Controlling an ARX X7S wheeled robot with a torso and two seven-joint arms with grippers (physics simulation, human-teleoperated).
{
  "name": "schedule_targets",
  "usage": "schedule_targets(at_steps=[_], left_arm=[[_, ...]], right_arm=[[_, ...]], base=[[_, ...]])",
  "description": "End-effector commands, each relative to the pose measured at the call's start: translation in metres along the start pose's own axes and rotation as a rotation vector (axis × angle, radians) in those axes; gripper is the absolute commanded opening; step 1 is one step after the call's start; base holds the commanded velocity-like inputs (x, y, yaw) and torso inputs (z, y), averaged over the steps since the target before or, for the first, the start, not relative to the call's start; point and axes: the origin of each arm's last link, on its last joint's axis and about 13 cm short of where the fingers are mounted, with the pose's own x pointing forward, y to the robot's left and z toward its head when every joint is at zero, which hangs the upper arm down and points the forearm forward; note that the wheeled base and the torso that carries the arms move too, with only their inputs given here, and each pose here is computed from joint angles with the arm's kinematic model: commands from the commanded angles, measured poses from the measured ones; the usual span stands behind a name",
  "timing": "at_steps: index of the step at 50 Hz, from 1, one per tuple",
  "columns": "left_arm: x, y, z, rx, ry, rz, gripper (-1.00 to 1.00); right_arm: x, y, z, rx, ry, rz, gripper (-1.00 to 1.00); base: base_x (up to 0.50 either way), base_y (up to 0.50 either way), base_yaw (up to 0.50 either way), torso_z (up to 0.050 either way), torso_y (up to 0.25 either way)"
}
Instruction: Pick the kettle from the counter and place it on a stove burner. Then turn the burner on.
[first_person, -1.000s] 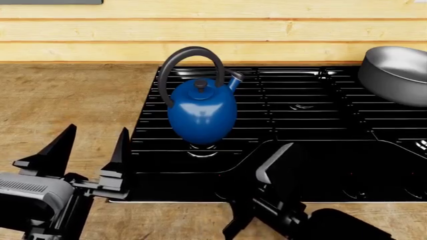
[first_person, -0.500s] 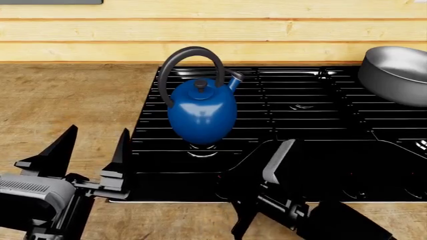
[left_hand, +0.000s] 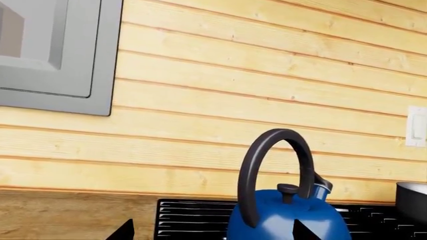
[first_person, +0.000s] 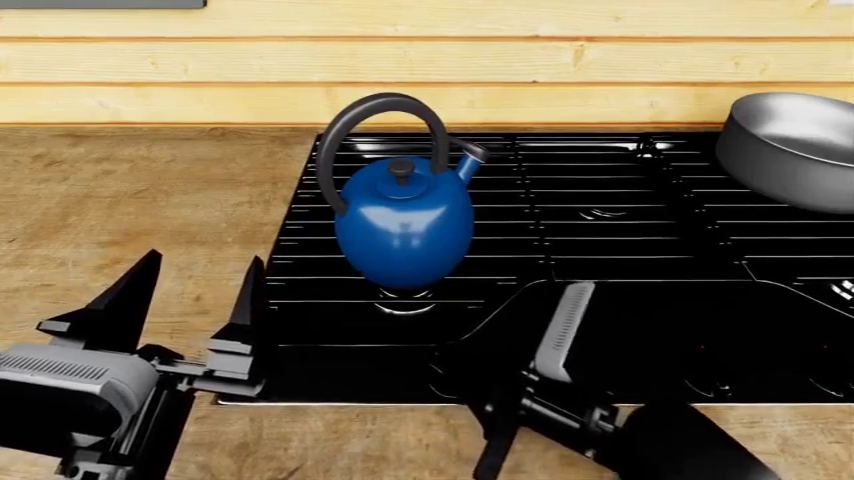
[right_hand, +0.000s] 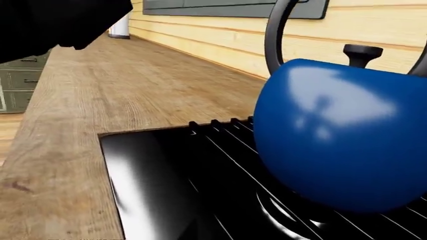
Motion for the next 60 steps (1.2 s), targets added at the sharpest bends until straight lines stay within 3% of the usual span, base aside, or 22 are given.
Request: schedule_targets(at_steps=[1,8,12,13,21,33,44,60], left_arm=[[0.001,0.0,-0.001,-0.002,0.003,0.002,1.0],[0.003,0.0,0.0,0.0,0.001,-0.006,1.0],[0.002,0.0,0.001,0.002,-0.001,-0.005,1.0],[0.002,0.0,0.001,0.003,-0.004,-0.005,1.0],[-0.004,-0.002,0.008,0.007,-0.024,-0.017,1.0],[-0.037,-0.011,0.033,0.049,-0.095,-0.08,1.0],[-0.059,-0.015,0.048,0.073,-0.154,-0.059,1.0],[-0.088,-0.023,0.074,0.118,-0.232,-0.04,1.0]], right_arm=[[-0.015,-0.004,-0.02,-0.11,0.114,0.038,-1.0],[-0.02,-0.007,-0.023,-0.132,0.124,0.021,-1.0],[-0.016,-0.012,-0.014,-0.152,0.02,-0.107,-1.0],[-0.016,-0.011,-0.01,-0.144,-0.004,-0.128,1.0],[-0.027,-0.004,0.026,-0.137,-0.107,-0.209,1.0],[-0.062,0.029,0.07,-0.139,-0.168,-0.279,1.0],[-0.084,0.056,0.087,-0.087,-0.13,-0.334,1.0],[-0.12,0.09,0.108,-0.144,-0.154,-0.327,1.0]], base=[[0.0,0.0,0.0,0.0,0.0],[0.0,0.0,0.0,0.0,0.0],[0.0,0.0,0.0,0.0,0.0],[0.0,0.0,0.0,0.0,0.0],[0.0,0.0,0.0,0.0,0.0],[0.0,0.0,0.0,0.0,0.0],[0.0,0.0,0.0,0.0,0.0],[0.0,0.0,0.0,0.0,0.0]])
